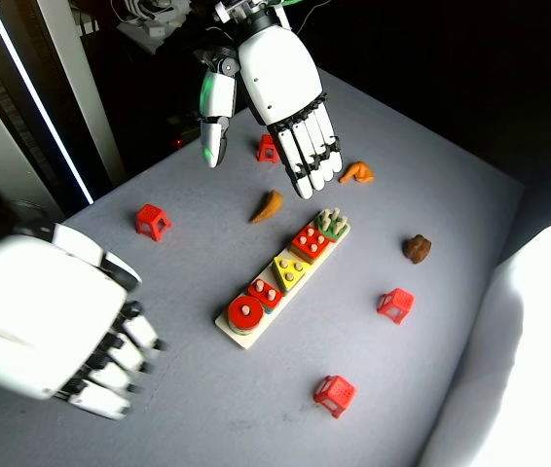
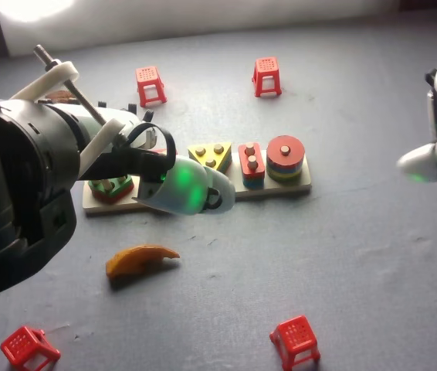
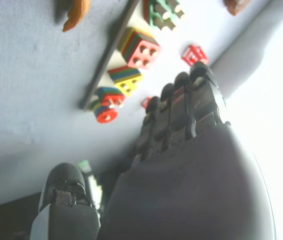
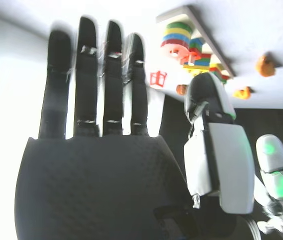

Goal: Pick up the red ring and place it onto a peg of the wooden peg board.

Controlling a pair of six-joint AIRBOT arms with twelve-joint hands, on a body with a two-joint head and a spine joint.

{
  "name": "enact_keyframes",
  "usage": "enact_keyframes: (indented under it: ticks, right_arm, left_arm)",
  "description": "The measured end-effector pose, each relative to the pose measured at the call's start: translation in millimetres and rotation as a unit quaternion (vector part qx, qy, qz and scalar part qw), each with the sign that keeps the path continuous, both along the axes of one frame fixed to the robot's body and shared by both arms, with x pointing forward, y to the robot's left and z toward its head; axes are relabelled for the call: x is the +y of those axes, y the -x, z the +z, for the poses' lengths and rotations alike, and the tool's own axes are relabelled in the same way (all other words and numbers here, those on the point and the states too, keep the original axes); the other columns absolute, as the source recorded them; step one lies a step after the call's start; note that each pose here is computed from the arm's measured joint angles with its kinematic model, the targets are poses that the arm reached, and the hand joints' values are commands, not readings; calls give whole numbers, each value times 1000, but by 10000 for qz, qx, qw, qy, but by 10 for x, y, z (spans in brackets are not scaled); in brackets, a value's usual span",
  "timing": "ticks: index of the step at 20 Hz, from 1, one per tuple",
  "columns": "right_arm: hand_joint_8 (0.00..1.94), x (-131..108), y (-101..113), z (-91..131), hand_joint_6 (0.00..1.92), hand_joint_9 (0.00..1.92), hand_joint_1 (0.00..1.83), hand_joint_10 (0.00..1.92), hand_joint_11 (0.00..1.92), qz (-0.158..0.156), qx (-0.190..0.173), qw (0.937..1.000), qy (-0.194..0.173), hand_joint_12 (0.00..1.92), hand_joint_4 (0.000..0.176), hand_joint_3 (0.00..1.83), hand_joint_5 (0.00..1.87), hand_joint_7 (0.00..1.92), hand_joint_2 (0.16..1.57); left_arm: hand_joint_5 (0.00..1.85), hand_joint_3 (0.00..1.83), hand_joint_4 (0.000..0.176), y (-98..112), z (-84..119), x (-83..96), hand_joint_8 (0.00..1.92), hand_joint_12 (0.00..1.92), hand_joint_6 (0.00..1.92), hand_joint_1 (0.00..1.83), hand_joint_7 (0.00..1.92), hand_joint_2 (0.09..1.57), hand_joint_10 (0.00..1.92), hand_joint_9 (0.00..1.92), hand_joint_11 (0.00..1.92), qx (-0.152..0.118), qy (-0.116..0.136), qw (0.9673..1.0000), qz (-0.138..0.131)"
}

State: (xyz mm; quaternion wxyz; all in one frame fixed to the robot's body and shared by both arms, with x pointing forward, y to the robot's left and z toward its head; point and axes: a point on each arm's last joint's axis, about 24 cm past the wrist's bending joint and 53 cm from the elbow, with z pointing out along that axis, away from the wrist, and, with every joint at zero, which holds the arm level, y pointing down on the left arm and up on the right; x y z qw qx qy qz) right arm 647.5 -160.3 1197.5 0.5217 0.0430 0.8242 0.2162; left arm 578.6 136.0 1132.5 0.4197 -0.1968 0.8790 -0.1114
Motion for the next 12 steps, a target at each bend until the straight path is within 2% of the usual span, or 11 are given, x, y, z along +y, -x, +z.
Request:
enact_keyframes:
  ticks: [1, 2, 3, 6, 7, 8, 10, 12]
  right_arm:
    - [1941, -51, 44, 20, 1921, 1797, 560, 1921, 1867, -37, 3, 10000, -69, 1921, 118, 4, 1606, 1716, 1320]
    - [1941, -96, 72, 31, 1921, 1798, 562, 1921, 1869, -65, -5, 9999, -77, 1921, 122, 3, 1607, 1718, 1321]
    - [1941, -166, 109, 53, 1921, 1856, 773, 1921, 1911, -91, -32, 9999, -88, 1921, 124, 50, 1614, 1771, 1465]
    - [1941, -309, 141, 90, 1921, 1856, 763, 1921, 1921, -185, -98, 9998, -52, 1921, 128, 66, 1594, 1766, 1524]
    - [1941, -339, 152, 84, 1921, 1846, 784, 1921, 1921, -197, -108, 9997, -10, 1921, 166, 53, 1559, 1756, 1529]
    - [1941, -361, 165, 85, 1921, 1846, 760, 1921, 1921, -214, -106, 9997, -10, 1921, 174, 44, 1551, 1757, 1531]
    - [1941, -361, 175, 122, 1921, 1833, 768, 1921, 1921, -158, -182, 9997, -21, 1921, 175, 27, 1542, 1741, 1522]
    - [1941, -305, 166, 205, 1921, 1793, 843, 1921, 1909, -66, -419, 9990, -111, 1921, 176, 7, 1469, 1695, 1500]
  left_arm:
    - [26, 0, 0, -5, 11, -4, 6, 9, 5, 0, 17, 1054, 2, 6, 17, -11, 12, 10000, 0]
    - [26, 0, 0, -6, 14, -4, 5, 9, 4, 0, 17, 1054, 2, 6, 17, -17, 11, 10000, 1]
    - [35, 2, 0, -9, 17, 1, 6, 15, 8, 0, 21, 1062, 5, 14, 28, -23, 4, 10000, 6]
    - [48, 1, 0, -9, 19, -4, 8, 19, 11, 0, 28, 1061, 7, 21, 37, -25, 12, 10000, 1]
    - [56, 5, 0, -10, 19, -6, 9, 18, 13, 0, 33, 1070, 6, 21, 33, -26, 15, 10000, -2]
    - [48, 1, 0, -9, 19, -5, 4, 10, 8, 0, 23, 1062, 1, 10, 14, -25, 14, 10000, -1]
    - [58, 0, 0, -9, 17, 4, 6, 16, 11, 0, 30, 1060, 5, 19, 27, -22, 2, 10000, 12]
    - [43, 1, 0, -8, 19, -3, 0, 13, 3, 0, 15, 1061, 0, 5, 20, -24, 9, 10000, 3]
